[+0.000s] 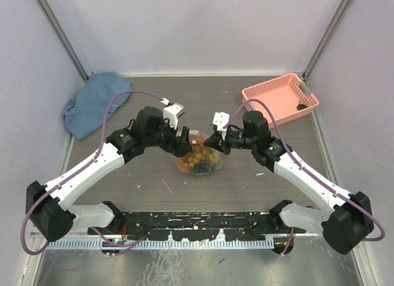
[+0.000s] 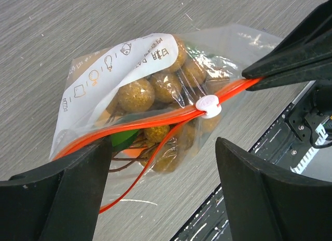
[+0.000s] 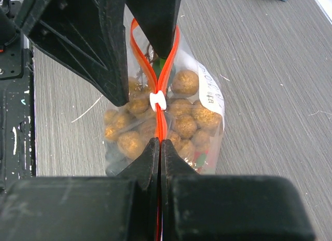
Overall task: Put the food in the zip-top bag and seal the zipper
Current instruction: Zip the zipper food storage bag at the center of the board.
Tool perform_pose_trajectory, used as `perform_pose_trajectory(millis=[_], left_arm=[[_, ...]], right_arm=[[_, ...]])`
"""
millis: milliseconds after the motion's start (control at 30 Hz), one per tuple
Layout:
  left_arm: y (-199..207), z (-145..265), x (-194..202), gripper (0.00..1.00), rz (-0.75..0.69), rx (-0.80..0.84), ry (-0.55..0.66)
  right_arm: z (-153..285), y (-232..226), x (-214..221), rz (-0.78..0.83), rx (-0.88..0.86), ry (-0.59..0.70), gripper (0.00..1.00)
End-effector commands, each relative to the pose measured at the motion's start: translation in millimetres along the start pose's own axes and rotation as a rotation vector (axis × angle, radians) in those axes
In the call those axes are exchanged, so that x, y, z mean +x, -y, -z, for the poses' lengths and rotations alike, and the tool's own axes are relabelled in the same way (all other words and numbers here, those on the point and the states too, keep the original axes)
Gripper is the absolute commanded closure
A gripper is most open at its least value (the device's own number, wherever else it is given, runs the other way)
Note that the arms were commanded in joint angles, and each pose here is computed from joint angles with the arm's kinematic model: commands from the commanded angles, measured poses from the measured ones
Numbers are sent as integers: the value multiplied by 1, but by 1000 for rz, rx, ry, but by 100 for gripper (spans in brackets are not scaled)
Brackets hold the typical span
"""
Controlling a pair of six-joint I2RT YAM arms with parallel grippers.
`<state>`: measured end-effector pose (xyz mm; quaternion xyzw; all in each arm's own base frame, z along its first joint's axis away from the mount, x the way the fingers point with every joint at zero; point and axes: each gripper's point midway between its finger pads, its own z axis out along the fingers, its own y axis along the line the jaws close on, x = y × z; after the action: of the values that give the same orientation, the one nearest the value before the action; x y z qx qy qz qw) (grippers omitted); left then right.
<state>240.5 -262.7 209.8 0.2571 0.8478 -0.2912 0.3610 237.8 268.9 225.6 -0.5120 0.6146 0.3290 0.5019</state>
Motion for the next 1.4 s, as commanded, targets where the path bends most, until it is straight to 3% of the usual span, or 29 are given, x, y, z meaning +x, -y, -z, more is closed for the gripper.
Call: perform_pose_trajectory(millis=[0, 233, 433, 900, 1167, 1367], left_arm=[[3, -5, -28, 18, -32, 15, 111], [13, -17, -27, 18, -33, 85, 104], [1, -38, -10, 18, -16, 53, 40], [-4, -33, 21, 17, 49, 23, -65], [13, 12, -16, 14, 33, 43, 66], [14, 23, -21, 14, 16, 29, 59]], right_arm=[[2, 2, -34, 71, -4, 109, 99], [1, 2, -33, 67, -7, 108, 99], [1, 1, -33, 67, -10, 108, 99], [4, 5, -37, 75, 20, 113, 99], [6, 9, -40, 79, 46, 119, 99], [7, 9, -43, 79, 49, 127, 99]])
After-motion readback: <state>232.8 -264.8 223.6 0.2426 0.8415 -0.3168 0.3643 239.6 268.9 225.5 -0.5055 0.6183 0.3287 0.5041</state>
